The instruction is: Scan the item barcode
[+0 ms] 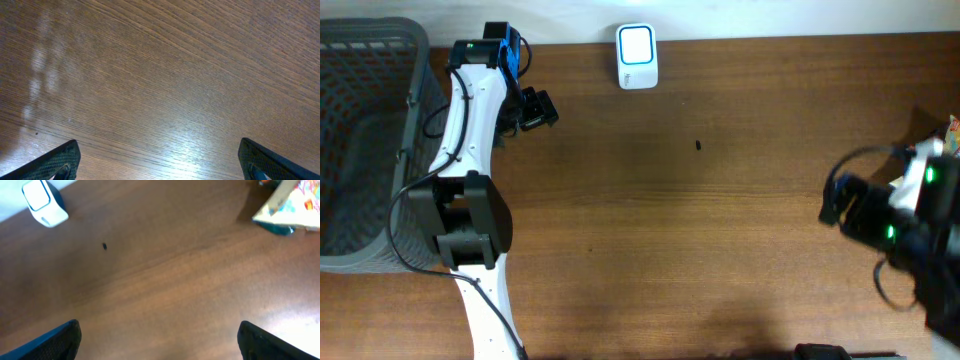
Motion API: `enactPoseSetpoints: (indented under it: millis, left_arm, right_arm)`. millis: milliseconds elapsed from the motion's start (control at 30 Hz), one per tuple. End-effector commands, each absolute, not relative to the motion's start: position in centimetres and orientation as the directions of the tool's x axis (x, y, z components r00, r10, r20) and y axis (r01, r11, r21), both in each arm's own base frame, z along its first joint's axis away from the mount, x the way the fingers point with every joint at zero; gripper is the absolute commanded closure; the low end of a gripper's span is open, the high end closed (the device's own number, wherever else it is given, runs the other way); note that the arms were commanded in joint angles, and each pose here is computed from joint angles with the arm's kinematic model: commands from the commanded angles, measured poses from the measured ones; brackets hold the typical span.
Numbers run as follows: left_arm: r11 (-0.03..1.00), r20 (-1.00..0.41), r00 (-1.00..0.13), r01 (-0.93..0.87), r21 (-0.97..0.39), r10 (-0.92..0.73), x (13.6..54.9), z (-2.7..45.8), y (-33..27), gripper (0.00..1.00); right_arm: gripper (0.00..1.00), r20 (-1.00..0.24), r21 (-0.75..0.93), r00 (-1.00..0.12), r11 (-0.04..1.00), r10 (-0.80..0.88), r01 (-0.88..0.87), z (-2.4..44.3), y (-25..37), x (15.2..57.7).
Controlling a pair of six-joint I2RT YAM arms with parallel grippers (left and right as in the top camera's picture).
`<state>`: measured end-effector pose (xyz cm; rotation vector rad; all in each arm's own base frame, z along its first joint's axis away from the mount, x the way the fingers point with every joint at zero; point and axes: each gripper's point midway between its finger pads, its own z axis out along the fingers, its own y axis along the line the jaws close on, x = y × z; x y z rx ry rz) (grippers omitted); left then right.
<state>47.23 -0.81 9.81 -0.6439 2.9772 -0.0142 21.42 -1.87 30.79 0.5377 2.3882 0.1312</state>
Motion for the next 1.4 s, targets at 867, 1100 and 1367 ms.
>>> enactPoseSetpoints:
  millis: [867, 1100, 1367]
  left_arm:
    - [0.903, -0.107, -0.897, -0.428, -0.028, -0.428, 47.3, 10.4, -0.4, 0.01]
    - [0.903, -0.107, -0.897, -0.428, -0.028, -0.428, 47.3, 10.4, -0.4, 0.01]
    - [0.903, -0.107, -0.897, -0.428, -0.028, -0.428, 47.3, 10.4, -0.4, 0.01]
  right_arm:
    - [0.01, -0.474, 0.193, -0.777, 0.910, 0.415, 0.368, 25.8, -1.6, 21.8]
    - [0.01, -0.490, 0.176, -0.789, 0.928, 0.371, 0.327, 26.0, -1.5, 21.6]
    - [0.01, -0.531, 0.195, -0.767, 0.933, 0.360, 0.303, 26.8, -1.1, 19.8]
